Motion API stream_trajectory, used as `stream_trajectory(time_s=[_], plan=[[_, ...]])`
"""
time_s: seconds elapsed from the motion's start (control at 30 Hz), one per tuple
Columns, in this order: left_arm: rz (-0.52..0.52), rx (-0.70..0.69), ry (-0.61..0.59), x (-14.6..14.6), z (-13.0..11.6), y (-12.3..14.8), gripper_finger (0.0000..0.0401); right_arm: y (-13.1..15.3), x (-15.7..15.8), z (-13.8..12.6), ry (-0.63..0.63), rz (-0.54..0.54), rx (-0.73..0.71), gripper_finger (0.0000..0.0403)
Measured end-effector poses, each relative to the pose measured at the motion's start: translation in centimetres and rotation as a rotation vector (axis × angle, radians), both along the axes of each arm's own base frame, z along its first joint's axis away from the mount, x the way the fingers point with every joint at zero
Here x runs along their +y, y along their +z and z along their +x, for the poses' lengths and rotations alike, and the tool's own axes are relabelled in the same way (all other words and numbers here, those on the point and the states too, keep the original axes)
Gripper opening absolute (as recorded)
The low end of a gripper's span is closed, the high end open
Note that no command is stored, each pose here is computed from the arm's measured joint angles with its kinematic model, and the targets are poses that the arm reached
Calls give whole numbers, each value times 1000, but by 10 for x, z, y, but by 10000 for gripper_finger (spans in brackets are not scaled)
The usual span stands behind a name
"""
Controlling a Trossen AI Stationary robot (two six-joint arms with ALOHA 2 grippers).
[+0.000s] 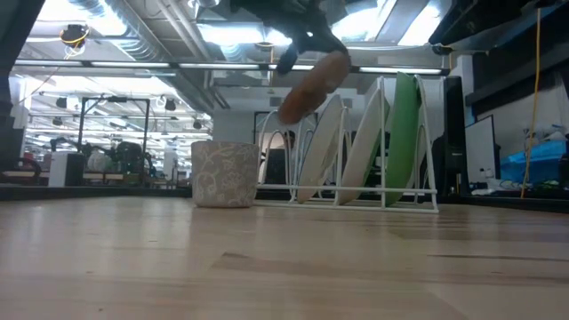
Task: Sort dishes
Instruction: Put the brown plate in the dish rack
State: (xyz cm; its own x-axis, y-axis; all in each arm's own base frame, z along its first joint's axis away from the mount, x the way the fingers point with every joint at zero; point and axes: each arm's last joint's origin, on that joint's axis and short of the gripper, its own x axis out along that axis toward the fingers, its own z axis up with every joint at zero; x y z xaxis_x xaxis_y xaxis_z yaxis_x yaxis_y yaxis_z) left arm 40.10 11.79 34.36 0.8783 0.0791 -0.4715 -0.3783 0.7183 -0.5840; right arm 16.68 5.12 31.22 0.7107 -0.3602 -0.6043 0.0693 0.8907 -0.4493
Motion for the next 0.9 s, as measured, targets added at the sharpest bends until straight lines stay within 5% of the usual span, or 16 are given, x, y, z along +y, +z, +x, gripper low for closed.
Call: stream_trajectory(time_s=[0.4, 0.9], plan=[[8, -3, -17, -1, 3, -3, 0, -1, 0, 0, 12, 11, 10, 198], [-112, -135, -110, 17, 1, 8, 0, -4, -1, -4, 1, 2, 55, 198]])
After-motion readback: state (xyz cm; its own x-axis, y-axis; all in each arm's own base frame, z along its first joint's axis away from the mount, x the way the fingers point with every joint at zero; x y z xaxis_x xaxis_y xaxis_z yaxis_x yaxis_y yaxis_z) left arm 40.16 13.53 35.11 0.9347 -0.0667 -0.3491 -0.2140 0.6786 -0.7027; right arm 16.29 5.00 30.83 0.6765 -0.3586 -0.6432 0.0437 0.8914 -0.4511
